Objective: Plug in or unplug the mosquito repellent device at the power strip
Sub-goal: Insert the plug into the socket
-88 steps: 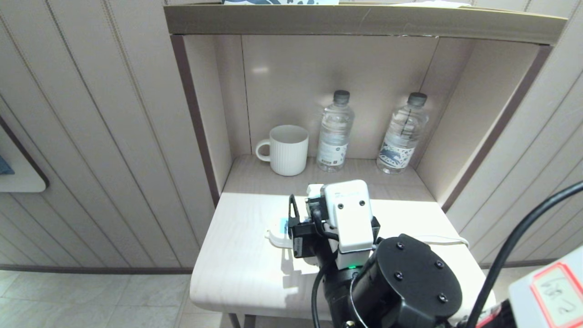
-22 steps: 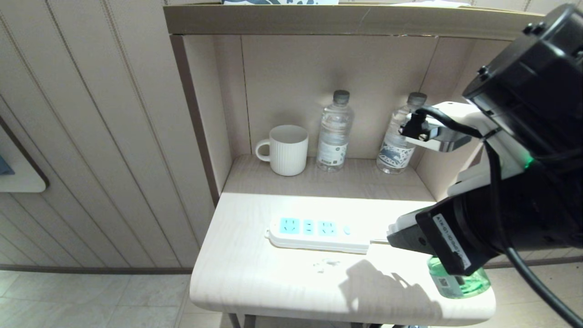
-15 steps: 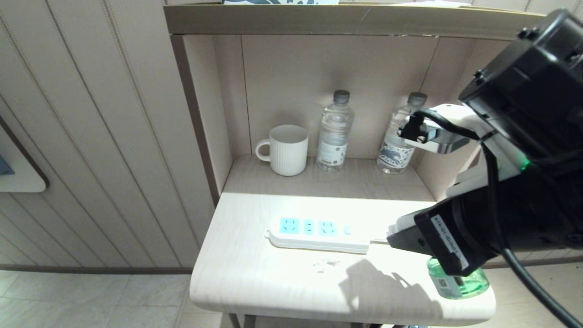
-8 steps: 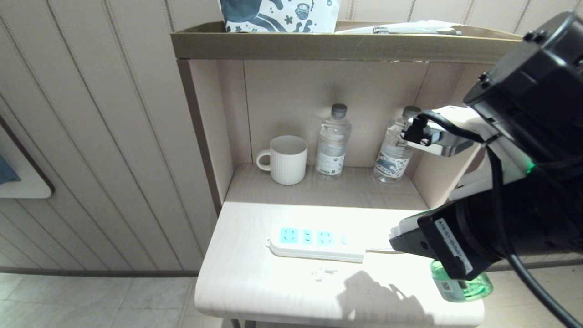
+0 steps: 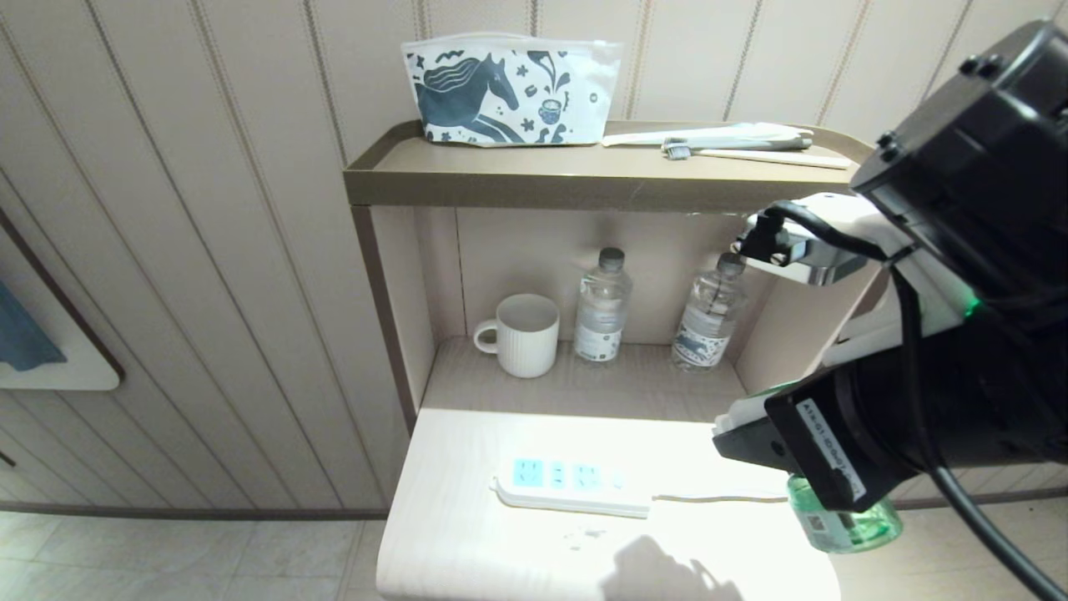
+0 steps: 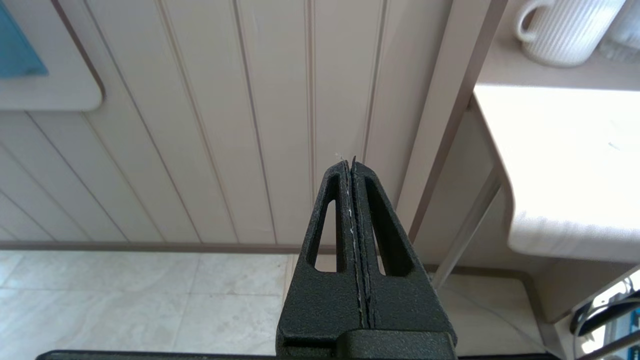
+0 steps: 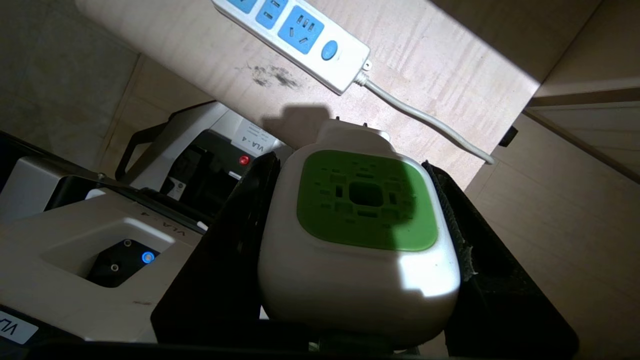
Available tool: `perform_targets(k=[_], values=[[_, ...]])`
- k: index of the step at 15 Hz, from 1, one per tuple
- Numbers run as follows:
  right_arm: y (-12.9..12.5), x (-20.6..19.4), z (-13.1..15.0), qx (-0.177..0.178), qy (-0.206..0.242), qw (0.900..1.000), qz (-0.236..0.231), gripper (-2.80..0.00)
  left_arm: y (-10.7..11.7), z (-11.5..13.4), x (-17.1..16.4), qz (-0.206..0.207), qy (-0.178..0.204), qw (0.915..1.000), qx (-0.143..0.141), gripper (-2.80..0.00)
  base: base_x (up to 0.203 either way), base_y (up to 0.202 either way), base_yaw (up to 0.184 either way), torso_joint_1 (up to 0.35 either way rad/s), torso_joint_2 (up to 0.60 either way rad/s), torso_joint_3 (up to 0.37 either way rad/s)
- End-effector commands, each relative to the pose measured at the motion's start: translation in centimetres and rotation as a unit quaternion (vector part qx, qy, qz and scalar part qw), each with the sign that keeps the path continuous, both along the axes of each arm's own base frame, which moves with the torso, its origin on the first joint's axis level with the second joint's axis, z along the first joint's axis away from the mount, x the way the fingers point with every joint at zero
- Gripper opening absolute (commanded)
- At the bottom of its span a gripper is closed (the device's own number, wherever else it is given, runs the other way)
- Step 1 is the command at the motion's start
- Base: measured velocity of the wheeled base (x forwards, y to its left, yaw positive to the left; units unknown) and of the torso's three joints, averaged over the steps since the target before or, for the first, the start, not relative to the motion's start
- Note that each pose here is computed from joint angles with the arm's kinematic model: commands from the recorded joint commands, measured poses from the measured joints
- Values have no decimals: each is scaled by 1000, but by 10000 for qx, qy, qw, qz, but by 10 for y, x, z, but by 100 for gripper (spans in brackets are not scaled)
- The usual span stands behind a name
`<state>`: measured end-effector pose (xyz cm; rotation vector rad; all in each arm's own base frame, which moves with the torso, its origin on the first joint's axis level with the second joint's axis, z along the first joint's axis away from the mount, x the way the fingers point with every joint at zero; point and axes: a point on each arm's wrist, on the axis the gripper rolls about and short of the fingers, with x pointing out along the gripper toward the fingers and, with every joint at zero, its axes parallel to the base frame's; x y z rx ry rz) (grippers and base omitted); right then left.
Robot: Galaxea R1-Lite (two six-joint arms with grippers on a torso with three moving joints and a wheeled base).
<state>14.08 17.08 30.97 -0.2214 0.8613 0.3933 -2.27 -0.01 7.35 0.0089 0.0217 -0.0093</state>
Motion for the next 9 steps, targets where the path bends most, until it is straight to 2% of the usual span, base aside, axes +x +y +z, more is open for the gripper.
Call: perform_targets(k=[1,9], values=[[1,-1,-1,-35,26,10000,13,-280,0,0,0,0,7,10000,1,-280,0,0,0,261,-544,-305],[5,2,-8,-133,123,9998,15,-280,0,0,0,0,8,10000,1,-280,0,0,0,274,-585,-306]])
